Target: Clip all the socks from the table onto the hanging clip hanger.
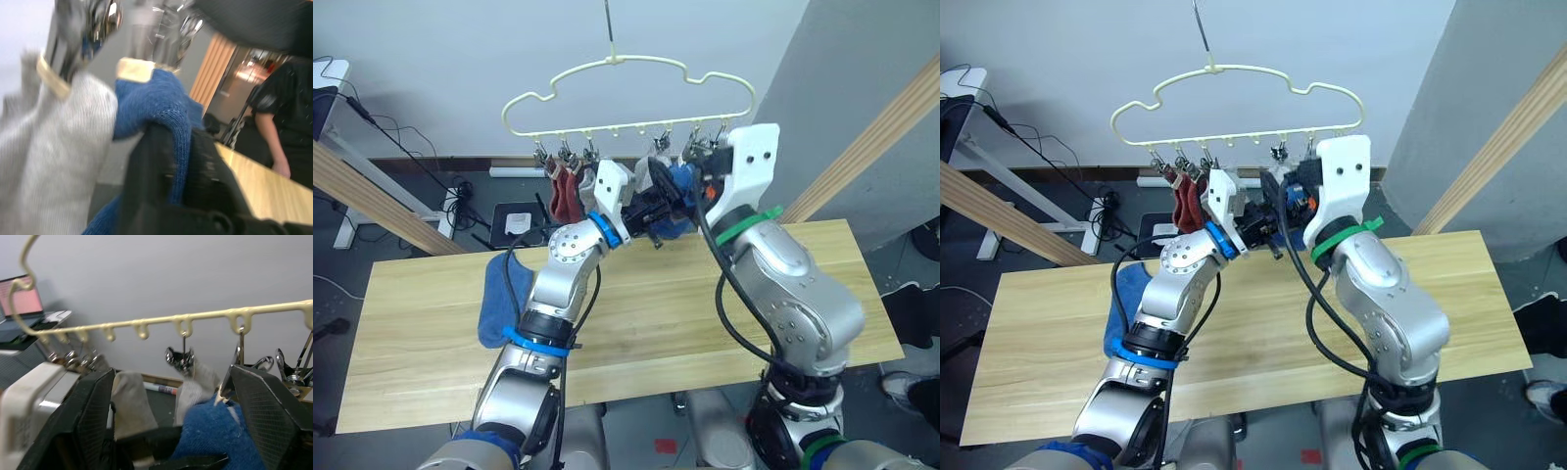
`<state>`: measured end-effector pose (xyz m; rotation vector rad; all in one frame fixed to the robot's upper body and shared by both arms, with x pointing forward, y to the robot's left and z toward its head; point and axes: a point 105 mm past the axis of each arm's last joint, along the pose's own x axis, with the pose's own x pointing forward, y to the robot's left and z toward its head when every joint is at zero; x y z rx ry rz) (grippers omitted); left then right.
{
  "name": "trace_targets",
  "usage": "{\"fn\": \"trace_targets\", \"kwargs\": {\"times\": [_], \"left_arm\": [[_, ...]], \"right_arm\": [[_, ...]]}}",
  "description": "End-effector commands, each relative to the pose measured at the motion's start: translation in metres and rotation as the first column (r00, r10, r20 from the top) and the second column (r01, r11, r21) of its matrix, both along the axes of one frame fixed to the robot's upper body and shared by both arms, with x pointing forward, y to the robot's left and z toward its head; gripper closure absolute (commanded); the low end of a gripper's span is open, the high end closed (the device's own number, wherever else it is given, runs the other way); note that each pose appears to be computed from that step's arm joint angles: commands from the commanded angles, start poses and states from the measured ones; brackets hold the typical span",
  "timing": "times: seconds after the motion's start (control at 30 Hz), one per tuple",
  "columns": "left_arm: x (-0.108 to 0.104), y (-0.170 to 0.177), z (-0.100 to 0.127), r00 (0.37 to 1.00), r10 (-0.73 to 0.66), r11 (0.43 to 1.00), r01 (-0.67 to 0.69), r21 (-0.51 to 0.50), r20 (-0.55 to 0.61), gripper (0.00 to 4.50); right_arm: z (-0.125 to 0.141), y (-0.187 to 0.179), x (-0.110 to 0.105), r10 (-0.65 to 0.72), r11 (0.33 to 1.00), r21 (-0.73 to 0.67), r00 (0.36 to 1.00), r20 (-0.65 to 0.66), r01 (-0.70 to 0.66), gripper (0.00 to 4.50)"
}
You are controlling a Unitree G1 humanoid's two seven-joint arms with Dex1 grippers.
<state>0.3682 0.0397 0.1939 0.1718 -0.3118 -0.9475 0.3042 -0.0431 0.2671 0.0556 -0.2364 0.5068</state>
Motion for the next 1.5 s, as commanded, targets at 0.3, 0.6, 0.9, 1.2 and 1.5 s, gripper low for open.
{"fn": "trace_targets", "kwargs": {"times": [0.3,0.6,0.9,1.2,1.5], "left_arm": [[-0.032,0.019,0.005,0.983,-0.181,0.982,0.178,0.065,0.041,0.96],[-0.054,0.038,0.021,0.964,-0.266,0.955,0.260,0.145,0.019,0.93],[-0.061,0.042,0.036,0.943,-0.330,0.933,0.331,0.143,-0.037,0.93],[-0.058,0.036,0.054,0.941,-0.338,0.930,0.332,0.156,0.015,0.93],[-0.056,0.032,0.055,0.937,-0.347,0.924,0.337,0.181,0.029,0.93]], "right_arm": [[0.008,-0.035,-0.025,-0.085,0.992,-0.084,0.986,0.145,0.098,0.56],[0.000,-0.052,0.000,-0.225,0.972,-0.050,0.969,0.099,0.231,1.71],[-0.006,-0.048,0.017,-0.258,0.964,-0.046,0.965,0.057,0.260,1.71],[-0.005,-0.045,0.034,-0.274,0.960,-0.034,0.960,0.053,0.276,1.71],[-0.003,-0.050,0.045,-0.323,0.945,-0.034,0.944,0.069,0.326,1.71]]}}
